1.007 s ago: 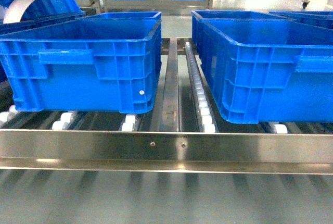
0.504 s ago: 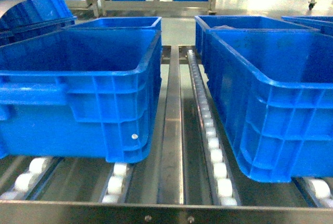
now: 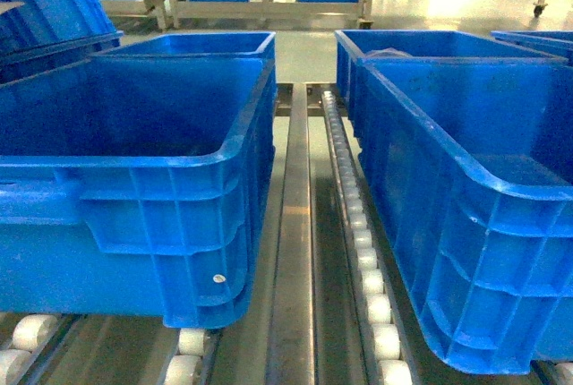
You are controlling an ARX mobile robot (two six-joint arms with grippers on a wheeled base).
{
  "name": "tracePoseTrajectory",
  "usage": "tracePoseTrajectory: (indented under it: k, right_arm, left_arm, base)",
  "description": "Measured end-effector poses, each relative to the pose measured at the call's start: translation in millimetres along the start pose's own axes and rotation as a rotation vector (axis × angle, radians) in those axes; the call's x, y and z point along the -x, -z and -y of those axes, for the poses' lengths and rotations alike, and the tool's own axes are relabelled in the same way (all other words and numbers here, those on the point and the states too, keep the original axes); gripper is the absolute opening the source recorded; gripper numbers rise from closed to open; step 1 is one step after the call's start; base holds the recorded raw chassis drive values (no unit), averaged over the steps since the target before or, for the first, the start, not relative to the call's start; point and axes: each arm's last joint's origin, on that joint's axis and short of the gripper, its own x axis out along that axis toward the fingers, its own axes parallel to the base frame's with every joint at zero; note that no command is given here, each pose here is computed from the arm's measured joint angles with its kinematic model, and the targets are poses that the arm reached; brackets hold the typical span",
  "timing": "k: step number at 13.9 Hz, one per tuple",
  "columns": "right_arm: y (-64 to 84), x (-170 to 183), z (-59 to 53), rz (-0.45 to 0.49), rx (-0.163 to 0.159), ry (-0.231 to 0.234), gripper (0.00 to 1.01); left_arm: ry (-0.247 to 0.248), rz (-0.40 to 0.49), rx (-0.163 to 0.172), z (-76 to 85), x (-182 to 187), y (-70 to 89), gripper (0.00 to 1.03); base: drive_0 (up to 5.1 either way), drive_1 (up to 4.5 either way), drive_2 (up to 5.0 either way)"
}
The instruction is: Sort blue parts and orange caps into right shelf containers
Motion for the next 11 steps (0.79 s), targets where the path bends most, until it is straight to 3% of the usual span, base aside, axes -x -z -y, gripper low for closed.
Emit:
tracePoseTrajectory:
  k: [11]
  right_arm:
    - [0.0,0.0,0.0,0.000,0.000,0.000,0.44]
  left_arm:
    - [0.000,0.000,0.000,0.0,0.0,0.0,0.41]
  base:
    - [0.0,0.00,0.0]
